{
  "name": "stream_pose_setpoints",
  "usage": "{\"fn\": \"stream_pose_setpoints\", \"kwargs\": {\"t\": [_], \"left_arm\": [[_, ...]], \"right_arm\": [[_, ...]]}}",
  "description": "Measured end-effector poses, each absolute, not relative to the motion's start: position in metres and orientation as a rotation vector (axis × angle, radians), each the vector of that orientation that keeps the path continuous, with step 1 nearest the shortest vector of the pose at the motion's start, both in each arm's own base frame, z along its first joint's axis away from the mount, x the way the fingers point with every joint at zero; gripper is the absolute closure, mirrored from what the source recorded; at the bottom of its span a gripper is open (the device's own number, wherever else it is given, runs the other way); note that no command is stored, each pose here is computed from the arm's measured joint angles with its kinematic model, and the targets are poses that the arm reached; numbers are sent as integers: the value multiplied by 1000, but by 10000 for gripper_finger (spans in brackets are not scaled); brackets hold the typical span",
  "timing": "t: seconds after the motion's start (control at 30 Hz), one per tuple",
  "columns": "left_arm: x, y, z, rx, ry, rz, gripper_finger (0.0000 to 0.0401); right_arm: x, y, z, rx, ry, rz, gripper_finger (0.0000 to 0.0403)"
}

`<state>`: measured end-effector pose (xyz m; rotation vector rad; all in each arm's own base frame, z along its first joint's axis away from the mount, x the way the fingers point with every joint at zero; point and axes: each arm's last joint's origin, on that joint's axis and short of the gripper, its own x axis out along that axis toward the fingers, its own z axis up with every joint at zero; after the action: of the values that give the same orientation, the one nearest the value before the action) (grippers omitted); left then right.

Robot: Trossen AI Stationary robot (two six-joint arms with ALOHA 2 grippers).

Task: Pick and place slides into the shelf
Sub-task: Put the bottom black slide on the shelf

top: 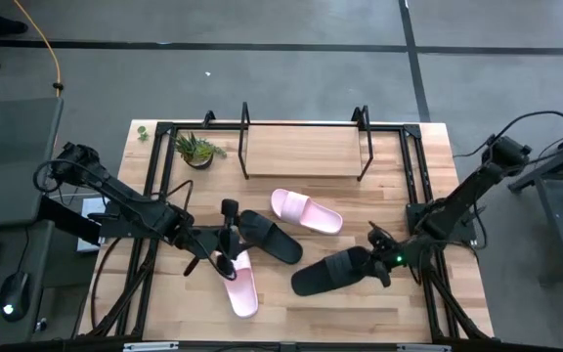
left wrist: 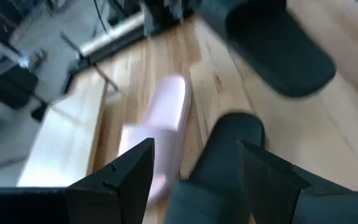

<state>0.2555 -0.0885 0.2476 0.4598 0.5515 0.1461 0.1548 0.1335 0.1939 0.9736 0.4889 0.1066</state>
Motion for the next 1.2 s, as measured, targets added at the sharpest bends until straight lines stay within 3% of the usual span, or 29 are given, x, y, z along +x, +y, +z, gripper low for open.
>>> {"fn": "stream_pose_setpoints", "kwargs": {"t": [0.67,0.9,1.2], "left_arm": [[268,-112,234,788,511,43,190],[264,-125,239,915,457,61,190],[282,-136,219,1151,462,122,190]], "right_arm": [[165,115,225,952,272,247,403],[168,110,230,939,213,245,403],[174,106,233,940,161,246,403]]}}
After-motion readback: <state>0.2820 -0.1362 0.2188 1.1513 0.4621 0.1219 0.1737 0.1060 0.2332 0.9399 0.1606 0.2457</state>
